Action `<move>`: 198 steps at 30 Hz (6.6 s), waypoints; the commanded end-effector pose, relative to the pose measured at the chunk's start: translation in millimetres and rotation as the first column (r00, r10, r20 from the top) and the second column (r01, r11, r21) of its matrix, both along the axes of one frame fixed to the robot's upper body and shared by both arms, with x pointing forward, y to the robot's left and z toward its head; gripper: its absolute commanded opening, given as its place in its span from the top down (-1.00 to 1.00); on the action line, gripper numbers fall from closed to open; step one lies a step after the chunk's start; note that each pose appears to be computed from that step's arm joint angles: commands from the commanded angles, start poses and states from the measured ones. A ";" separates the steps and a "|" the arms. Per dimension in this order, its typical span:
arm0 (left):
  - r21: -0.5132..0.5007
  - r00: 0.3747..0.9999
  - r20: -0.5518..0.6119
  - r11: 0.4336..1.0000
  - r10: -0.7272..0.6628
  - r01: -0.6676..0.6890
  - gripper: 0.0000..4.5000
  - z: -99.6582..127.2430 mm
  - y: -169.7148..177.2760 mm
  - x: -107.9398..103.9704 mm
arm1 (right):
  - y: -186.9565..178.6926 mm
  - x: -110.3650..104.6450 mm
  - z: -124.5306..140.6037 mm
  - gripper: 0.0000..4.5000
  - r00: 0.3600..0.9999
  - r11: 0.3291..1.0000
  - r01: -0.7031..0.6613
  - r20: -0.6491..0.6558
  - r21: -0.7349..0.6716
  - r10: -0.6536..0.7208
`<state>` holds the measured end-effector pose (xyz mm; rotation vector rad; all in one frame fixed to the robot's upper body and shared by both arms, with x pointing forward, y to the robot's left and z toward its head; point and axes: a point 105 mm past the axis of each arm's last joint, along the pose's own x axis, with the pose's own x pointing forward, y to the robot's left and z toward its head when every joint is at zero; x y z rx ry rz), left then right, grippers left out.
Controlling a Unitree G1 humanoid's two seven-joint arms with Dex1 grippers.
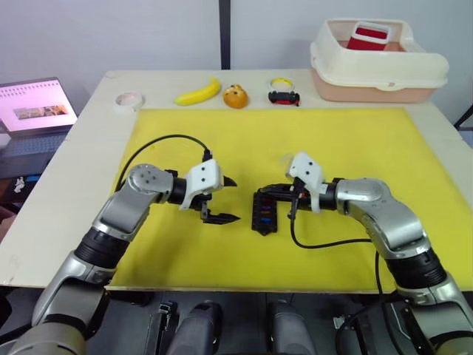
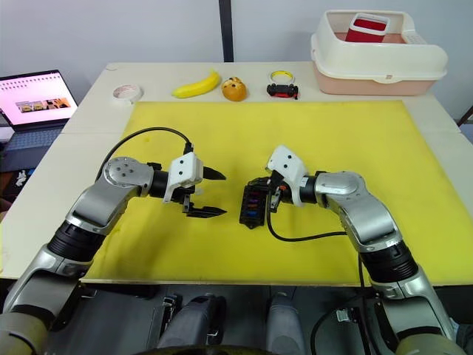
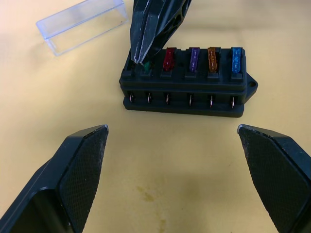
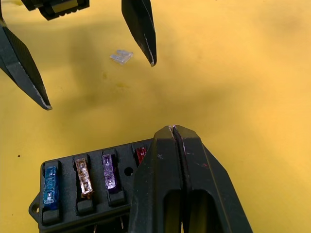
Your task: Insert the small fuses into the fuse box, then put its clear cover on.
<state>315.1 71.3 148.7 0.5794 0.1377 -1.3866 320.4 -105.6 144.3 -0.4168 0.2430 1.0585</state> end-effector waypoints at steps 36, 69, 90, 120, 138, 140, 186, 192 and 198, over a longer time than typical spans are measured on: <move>-0.017 0.999 0.046 1.000 -0.014 0.014 -1.00 10.2 -2.8 -0.4 | -29.9 -19.8 -80.4 0.99 0.926 0.974 0.069 -0.350 -0.218 -0.144; -0.013 0.999 0.047 1.000 -0.017 0.018 -1.00 12.0 0.4 -1.9 | -10.0 -5.6 10.5 0.99 0.994 0.996 0.060 -0.092 0.066 -0.054; 0.028 0.970 -0.094 0.975 0.222 -0.221 -1.00 37.2 108.1 -6.4 | -95.4 -46.2 64.8 0.62 0.990 0.955 0.072 0.136 -0.287 -0.033; -0.089 0.700 -0.709 0.974 0.086 -0.210 -1.00 1.2 95.7 19.5 | -22.6 -67.3 94.1 -0.97 0.943 0.952 -0.184 0.231 -0.244 0.241; -0.034 0.471 -0.876 0.960 0.106 -0.278 -1.00 -33.6 67.3 30.2 | -2.7 -64.6 91.1 -0.97 0.939 0.954 -0.162 0.257 -0.251 0.227; -0.034 0.469 -0.877 0.962 0.100 -0.270 -1.00 -34.6 63.4 30.4 | -2.0 -64.9 90.7 -0.97 0.940 0.954 -0.164 0.254 -0.251 0.228; -0.002 0.473 -0.869 0.955 0.145 -0.297 0.22 -52.2 58.5 37.5 | -2.5 -56.9 90.8 -1.00 0.946 0.966 -0.124 0.265 -0.229 0.184; 0.001 0.473 -0.866 0.945 0.164 -0.326 0.22 -54.6 63.6 39.2 | -2.6 -54.9 89.8 -1.00 0.945 0.964 -0.127 0.267 -0.233 0.189; -0.002 0.469 -0.868 0.946 0.159 -0.324 0.97 -57.7 63.3 37.8 | -2.3 -54.9 90.4 -1.00 0.943 0.963 -0.131 0.269 -0.237 0.195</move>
